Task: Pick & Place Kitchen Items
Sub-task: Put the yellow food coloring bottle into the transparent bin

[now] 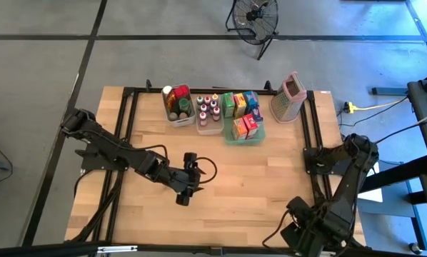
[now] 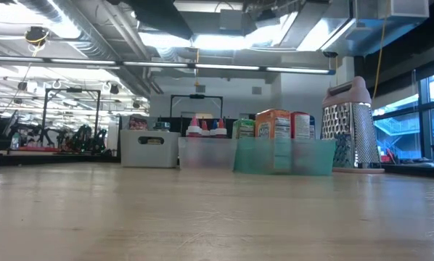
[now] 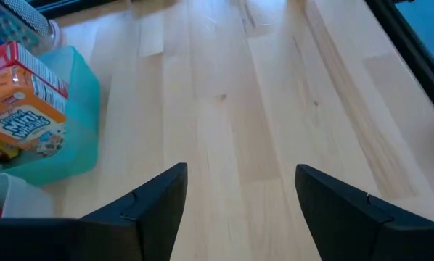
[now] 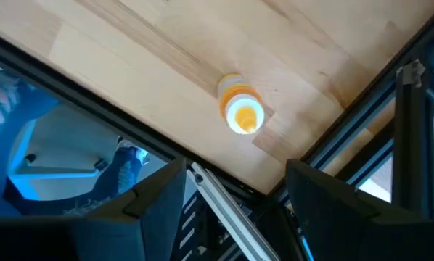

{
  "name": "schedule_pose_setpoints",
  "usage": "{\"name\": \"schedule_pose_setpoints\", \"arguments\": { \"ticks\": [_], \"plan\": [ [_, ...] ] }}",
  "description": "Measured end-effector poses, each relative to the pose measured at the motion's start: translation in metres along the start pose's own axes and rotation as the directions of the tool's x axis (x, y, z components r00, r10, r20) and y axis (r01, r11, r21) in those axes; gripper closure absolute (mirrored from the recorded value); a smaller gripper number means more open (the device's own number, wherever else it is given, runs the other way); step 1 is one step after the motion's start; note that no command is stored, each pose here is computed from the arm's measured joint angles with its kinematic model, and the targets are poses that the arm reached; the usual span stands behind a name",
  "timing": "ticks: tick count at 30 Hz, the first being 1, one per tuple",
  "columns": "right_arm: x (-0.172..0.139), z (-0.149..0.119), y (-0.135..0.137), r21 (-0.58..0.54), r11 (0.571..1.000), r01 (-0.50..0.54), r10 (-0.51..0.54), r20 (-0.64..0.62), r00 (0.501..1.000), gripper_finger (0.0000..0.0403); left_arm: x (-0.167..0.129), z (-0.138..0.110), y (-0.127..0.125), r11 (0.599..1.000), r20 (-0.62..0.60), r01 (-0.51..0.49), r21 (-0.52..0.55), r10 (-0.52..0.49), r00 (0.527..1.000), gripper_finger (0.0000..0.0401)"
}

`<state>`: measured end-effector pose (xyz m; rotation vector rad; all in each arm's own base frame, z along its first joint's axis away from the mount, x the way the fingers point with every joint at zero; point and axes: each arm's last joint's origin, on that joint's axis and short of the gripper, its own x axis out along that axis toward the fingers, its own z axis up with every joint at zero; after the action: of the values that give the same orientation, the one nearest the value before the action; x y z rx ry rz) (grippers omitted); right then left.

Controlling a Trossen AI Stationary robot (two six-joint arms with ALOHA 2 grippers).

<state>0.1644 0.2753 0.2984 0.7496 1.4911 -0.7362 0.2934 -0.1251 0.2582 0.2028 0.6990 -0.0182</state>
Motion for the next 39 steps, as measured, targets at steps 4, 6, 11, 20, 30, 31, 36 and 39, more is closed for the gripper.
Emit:
{"name": "schedule_pose_setpoints", "arguments": {
  "ticks": [4, 6, 11, 20, 30, 31, 36, 39],
  "plan": [
    [0.007, -0.002, 0.005, 0.002, 1.000, 0.020, -0.020, 0.005, 1.000, 0.0162, 0.000, 0.000, -0.001, 0.999, 0.001, 0.010, -0.038, -0.010, 1.000, 0.0150],
    [0.011, -0.002, 0.006, 0.010, 0.999, 0.037, -0.037, 0.006, 0.999, 0.0162, -0.001, 0.000, -0.003, 0.998, 0.002, 0.014, -0.053, -0.014, 1.000, 0.0150],
    [0.014, -0.001, 0.009, 0.012, 0.999, 0.048, -0.048, 0.007, 0.999, 0.0164, -0.002, 0.000, -0.006, 0.995, 0.003, 0.028, -0.099, -0.027, 1.000, 0.0150],
    [0.013, 0.001, 0.004, 0.013, 0.995, 0.095, -0.096, 0.038, 0.995, 0.0182, 0.003, -0.003, -0.016, 0.996, -0.002, 0.046, -0.075, -0.046, 0.999, 0.0150],
    [0.023, -0.002, 0.012, 0.021, 0.995, 0.095, -0.096, 0.035, 0.995, 0.0182, 0.017, -0.008, -0.026, 0.991, -0.034, 0.110, -0.078, -0.113, 0.993, 0.0150],
    [0.025, -0.002, 0.012, 0.021, 0.995, 0.100, -0.101, 0.037, 0.994, 0.0182, 0.017, -0.007, -0.027, 0.990, -0.026, 0.118, -0.080, -0.121, 0.992, 0.0150],
    [0.026, -0.002, 0.014, 0.028, 0.995, 0.095, -0.096, 0.035, 0.995, 0.0182, 0.015, -0.008, -0.034, 0.987, -0.015, 0.143, -0.069, -0.145, 0.989, 0.0150],
    [0.026, -0.002, 0.014, 0.030, 0.995, 0.095, -0.096, 0.035, 0.995, 0.0182, 0.014, -0.008, -0.038, 0.986, -0.010, 0.152, -0.063, -0.153, 0.988, 0.0150]
  ]
}}
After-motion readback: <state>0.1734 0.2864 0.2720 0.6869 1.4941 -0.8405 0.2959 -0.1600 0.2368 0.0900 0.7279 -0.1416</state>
